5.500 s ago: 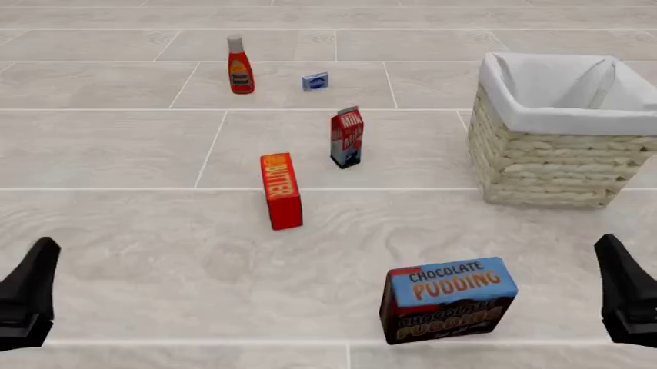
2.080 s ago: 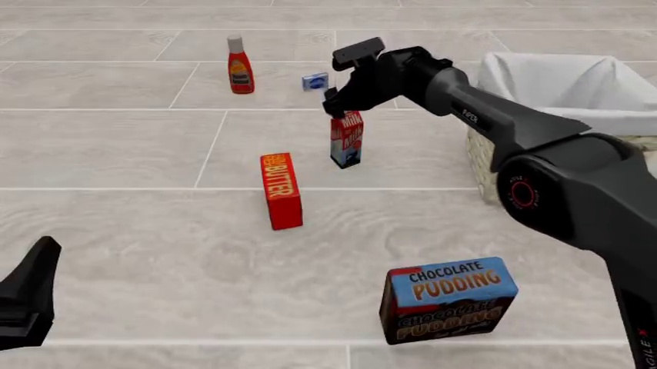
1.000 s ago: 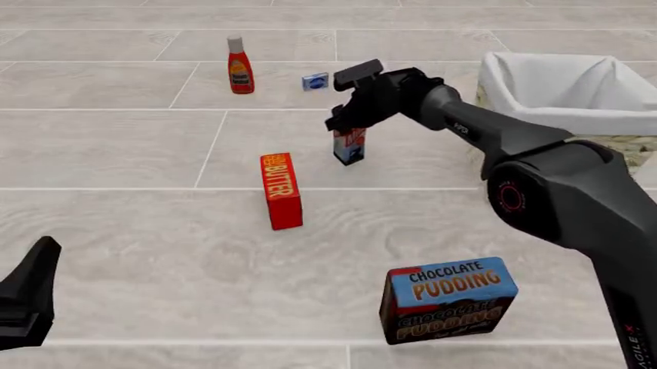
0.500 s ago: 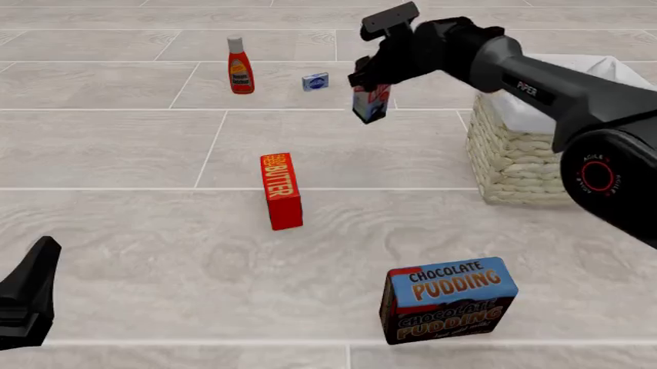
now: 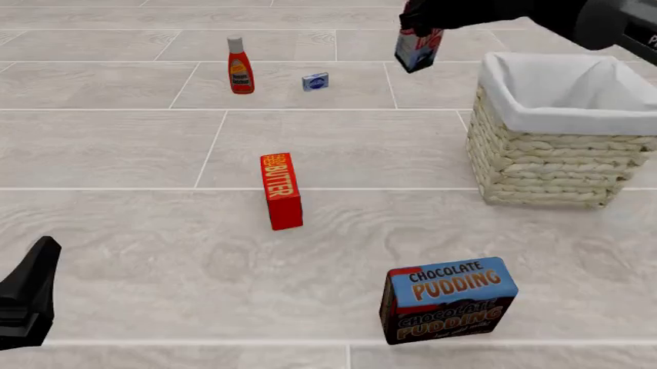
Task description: Pick the milk and place it in the basket.
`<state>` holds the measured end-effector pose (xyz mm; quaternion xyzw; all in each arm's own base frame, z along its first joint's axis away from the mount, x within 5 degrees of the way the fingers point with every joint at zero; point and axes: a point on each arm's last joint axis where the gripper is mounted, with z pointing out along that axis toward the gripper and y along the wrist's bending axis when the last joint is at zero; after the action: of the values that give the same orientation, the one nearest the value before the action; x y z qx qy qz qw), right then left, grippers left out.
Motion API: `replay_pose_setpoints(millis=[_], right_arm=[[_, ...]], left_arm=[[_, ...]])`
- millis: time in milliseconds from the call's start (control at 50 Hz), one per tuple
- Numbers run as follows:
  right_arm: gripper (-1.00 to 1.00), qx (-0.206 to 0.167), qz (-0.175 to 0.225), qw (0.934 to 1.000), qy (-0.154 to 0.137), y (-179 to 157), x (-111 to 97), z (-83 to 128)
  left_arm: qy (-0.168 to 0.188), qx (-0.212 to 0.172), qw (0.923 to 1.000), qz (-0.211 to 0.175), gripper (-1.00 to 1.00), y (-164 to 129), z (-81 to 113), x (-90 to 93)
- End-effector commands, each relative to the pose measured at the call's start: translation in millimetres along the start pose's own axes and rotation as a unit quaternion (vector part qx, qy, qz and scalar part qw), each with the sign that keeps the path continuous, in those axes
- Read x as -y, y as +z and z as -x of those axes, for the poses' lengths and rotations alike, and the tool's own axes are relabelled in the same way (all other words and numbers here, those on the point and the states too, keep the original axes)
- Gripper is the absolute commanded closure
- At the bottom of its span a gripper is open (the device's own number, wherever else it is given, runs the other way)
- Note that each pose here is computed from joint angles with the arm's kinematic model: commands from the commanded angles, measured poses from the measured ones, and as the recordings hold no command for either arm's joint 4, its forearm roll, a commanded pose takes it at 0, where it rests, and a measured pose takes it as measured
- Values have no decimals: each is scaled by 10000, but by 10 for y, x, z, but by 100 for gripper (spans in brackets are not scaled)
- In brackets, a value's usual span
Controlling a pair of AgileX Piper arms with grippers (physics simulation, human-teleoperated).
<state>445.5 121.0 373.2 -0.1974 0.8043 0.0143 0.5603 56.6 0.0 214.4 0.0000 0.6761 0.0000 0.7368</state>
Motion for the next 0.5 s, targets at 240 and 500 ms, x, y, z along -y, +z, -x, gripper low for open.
replay_pose_setpoints(millis=[240, 500], right_arm=[[100, 366, -649, 9971, 175, -727, 532, 212], [100, 192, -1036, 9942, 214, -836, 855, 96]], left_arm=[[0, 0, 10000, 0, -100, 0, 0, 0], [0, 0, 10000, 0, -100, 0, 0, 0]])
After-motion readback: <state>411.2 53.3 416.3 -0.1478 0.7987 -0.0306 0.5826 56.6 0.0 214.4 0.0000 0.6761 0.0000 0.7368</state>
